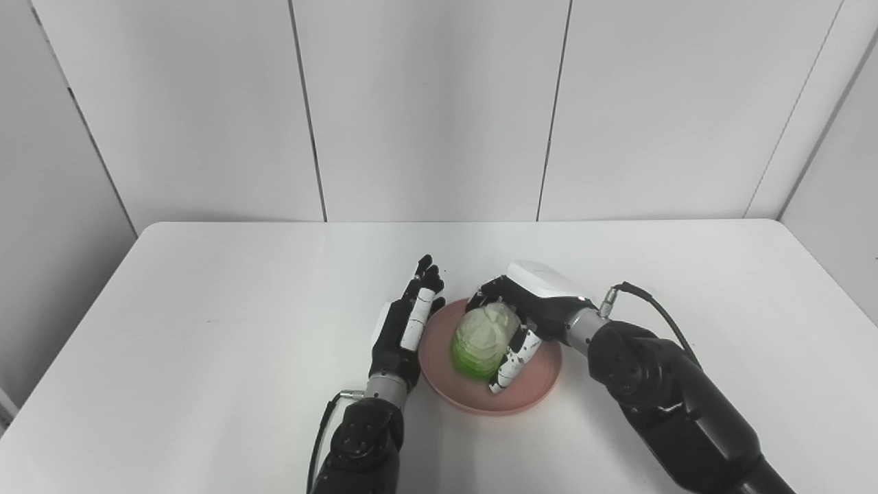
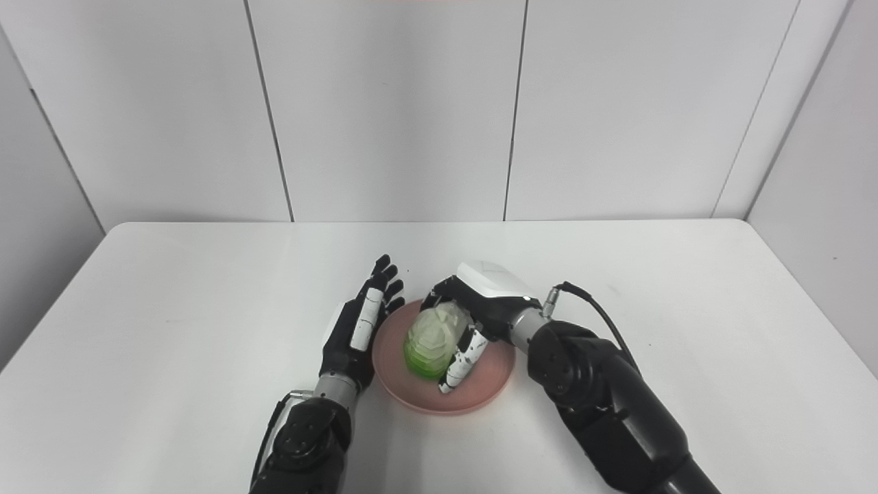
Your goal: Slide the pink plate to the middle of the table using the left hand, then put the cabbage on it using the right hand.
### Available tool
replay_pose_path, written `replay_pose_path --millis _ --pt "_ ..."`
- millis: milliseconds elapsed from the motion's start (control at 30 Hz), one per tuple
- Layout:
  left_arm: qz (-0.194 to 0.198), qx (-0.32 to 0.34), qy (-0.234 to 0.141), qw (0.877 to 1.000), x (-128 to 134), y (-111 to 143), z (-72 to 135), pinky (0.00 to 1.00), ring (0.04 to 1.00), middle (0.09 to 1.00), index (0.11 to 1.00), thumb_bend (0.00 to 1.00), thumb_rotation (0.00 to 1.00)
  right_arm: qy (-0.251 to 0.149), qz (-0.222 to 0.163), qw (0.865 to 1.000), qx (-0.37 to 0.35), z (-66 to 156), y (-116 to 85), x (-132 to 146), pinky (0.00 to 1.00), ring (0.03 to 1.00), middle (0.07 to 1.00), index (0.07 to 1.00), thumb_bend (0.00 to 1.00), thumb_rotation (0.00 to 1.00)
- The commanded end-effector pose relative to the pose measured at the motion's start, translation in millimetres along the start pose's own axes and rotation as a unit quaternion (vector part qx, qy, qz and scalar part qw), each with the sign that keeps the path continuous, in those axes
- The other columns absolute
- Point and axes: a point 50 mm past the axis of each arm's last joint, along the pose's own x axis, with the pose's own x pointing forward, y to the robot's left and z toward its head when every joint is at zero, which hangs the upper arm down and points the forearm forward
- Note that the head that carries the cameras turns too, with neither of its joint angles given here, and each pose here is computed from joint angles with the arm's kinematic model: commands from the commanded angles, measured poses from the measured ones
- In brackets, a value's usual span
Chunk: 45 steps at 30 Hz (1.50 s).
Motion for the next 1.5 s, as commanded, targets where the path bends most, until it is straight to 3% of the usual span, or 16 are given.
replay_pose_path --millis 0,133,200,400,433,467,500,600,700,833,1233,1467 --pt "0.017 -0.002 0.054 0.998 -21 15 -29 0.92 0.952 0.979 0.953 0.96 0.88 -0.037 -0.053 0.997 -0.033 17 -28 4 0.42 0.498 0.493 0.488 0.53 0.01" --pt "0.014 -0.001 0.054 0.998 -23 14 -27 0.94 0.957 0.981 0.962 0.95 0.89 -0.041 -0.066 0.995 -0.058 15 -23 2 0.43 0.503 0.492 0.491 0.53 0.01" --pt "0.014 -0.004 0.056 0.998 -24 13 -28 0.94 0.961 0.981 0.96 0.96 0.88 -0.042 -0.07 0.995 -0.061 14 -21 1 0.44 0.519 0.555 0.491 0.52 0.12" --pt "0.015 -0.006 0.059 0.998 -26 10 -33 0.93 0.968 0.986 0.96 1.0 0.88 -0.046 -0.072 0.994 -0.062 12 -16 -4 0.46 0.554 0.614 0.494 0.52 0.16" --pt "0.015 -0.006 0.059 0.998 -26 10 -34 0.93 0.97 0.99 0.959 1.0 0.88 -0.046 -0.072 0.994 -0.062 12 -16 -5 0.47 0.575 0.636 0.556 0.72 0.23" --pt "0.015 -0.007 0.06 0.998 -26 9 -34 0.93 0.972 0.993 0.959 1.0 0.88 -0.047 -0.072 0.994 -0.063 12 -14 -6 0.48 0.585 0.648 0.588 0.82 0.27" --pt "0.015 -0.008 0.061 0.998 -26 9 -35 0.94 0.974 0.996 0.958 1.0 0.87 -0.049 -0.072 0.994 -0.063 12 -13 -6 0.52 0.625 0.673 0.61 0.91 0.3" --pt "0.018 -0.009 0.059 0.998 -27 9 -35 0.94 0.972 0.998 0.955 1.0 0.87 -0.056 -0.067 0.994 -0.07 12 -11 -8 0.67 0.721 0.725 0.637 0.98 0.33" --pt "0.017 -0.006 0.061 0.998 -27 9 -35 0.92 0.971 0.998 0.958 0.99 0.88 -0.058 -0.063 0.993 -0.085 13 -11 -10 0.88 0.828 0.771 0.66 0.99 0.37" --pt "0.015 -0.002 0.061 0.998 -29 9 -34 0.91 0.972 0.998 0.961 0.98 0.88 -0.056 -0.064 0.993 -0.087 14 -13 -15 0.96 0.887 0.806 0.675 1.0 0.4" --pt "0.017 -0.005 0.059 0.998 -30 5 -30 0.89 0.955 0.979 0.965 0.95 0.89 -0.074 -0.135 0.986 -0.064 -7 -15 -37 0.87 0.829 0.783 0.685 1.0 0.4" --pt "0.026 -0.013 0.048 0.998 -28 5 -28 0.91 0.937 0.963 0.953 0.95 0.87 -0.093 -0.19 0.977 0.012 -24 -21 -61 0.79 0.803 0.777 0.699 1.0 0.39"
